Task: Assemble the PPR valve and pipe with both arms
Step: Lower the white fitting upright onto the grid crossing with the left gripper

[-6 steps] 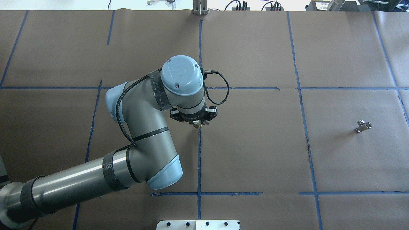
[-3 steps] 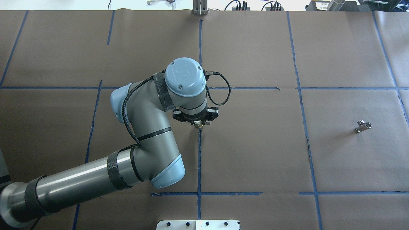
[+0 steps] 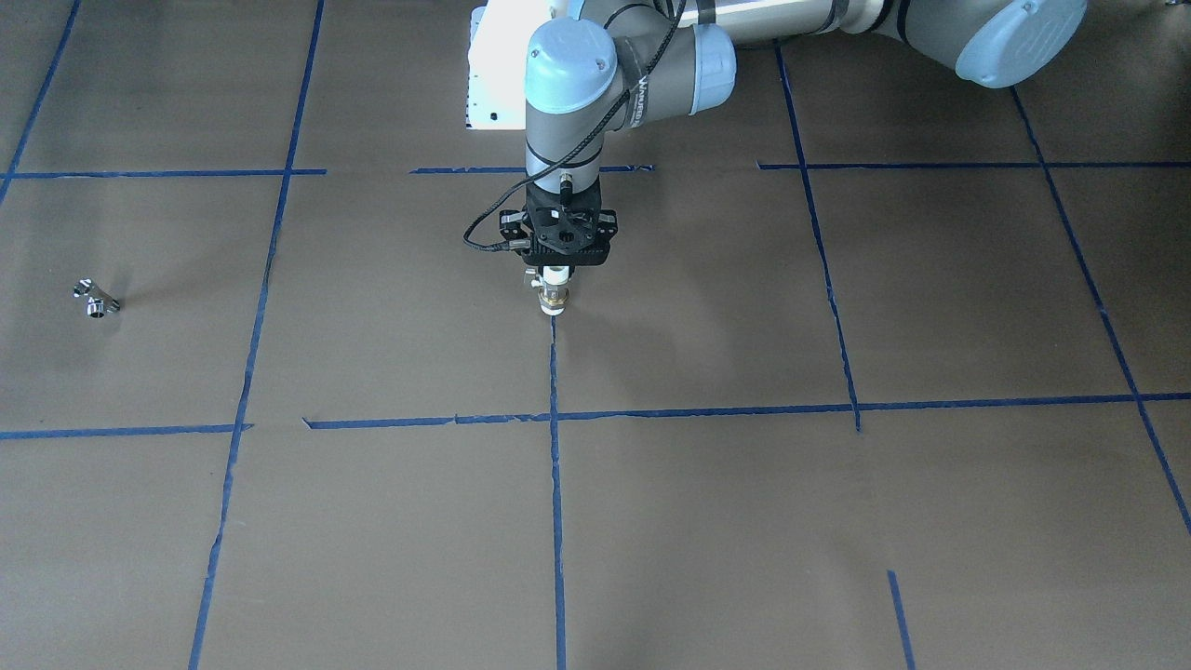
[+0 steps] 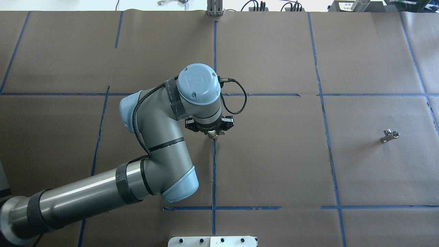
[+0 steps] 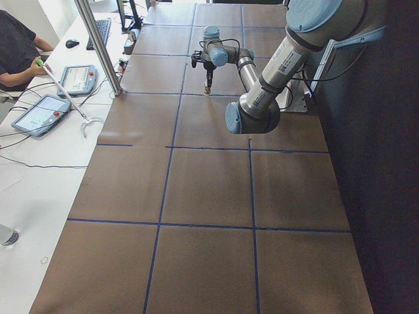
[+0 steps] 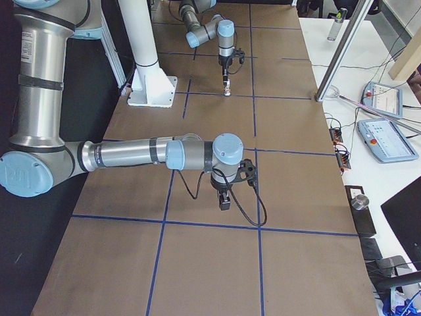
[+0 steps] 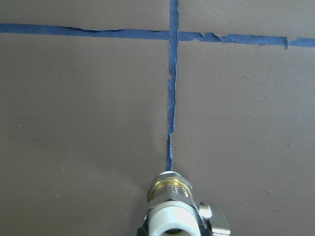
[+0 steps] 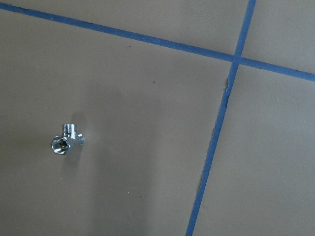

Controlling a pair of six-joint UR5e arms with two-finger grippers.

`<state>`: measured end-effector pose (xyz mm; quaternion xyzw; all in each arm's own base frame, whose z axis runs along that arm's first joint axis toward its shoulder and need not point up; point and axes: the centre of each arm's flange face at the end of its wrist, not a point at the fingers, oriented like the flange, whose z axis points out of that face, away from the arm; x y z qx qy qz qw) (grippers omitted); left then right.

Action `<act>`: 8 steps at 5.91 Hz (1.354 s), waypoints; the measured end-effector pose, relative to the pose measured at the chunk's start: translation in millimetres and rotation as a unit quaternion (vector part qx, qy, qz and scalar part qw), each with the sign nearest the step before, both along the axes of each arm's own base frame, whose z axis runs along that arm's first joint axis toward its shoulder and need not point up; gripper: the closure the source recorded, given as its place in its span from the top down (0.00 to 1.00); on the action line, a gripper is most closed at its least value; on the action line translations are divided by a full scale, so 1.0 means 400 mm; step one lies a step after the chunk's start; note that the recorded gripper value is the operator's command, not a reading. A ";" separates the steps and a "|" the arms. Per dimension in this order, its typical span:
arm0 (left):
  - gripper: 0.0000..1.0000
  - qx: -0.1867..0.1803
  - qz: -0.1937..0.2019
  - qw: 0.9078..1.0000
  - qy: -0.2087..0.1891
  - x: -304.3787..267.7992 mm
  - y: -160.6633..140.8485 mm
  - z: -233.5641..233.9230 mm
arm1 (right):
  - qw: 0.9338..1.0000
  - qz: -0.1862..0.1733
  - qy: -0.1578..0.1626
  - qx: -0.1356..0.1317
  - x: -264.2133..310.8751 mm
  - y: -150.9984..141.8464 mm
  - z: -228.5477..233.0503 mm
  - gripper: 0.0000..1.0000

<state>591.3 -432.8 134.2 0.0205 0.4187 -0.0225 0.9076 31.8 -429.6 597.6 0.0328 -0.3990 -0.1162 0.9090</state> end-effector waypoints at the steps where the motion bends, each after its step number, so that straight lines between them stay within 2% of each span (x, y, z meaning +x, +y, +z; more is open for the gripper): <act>1: 0.26 0.000 0.001 1.000 0.000 0.003 0.004 0.000 | 1.000 0.000 0.000 0.000 0.000 0.000 0.000 1.00; 3: 0.38 0.000 0.002 1.000 0.000 0.006 0.007 0.000 | 1.000 0.000 0.000 0.000 0.000 0.000 0.000 1.00; 6: 0.89 0.003 0.002 1.000 0.005 0.019 0.003 0.009 | 1.000 0.000 -0.014 -0.002 -0.005 0.000 -0.004 1.00; 7: 0.98 0.006 0.002 1.000 0.012 0.029 -0.003 0.016 | 1.000 0.000 -0.015 -0.002 -0.005 0.000 -0.004 1.00; 8: 0.99 0.008 0.002 1.000 0.017 0.031 -0.004 0.016 | 1.000 0.000 -0.015 -0.003 -0.005 0.001 -0.004 1.00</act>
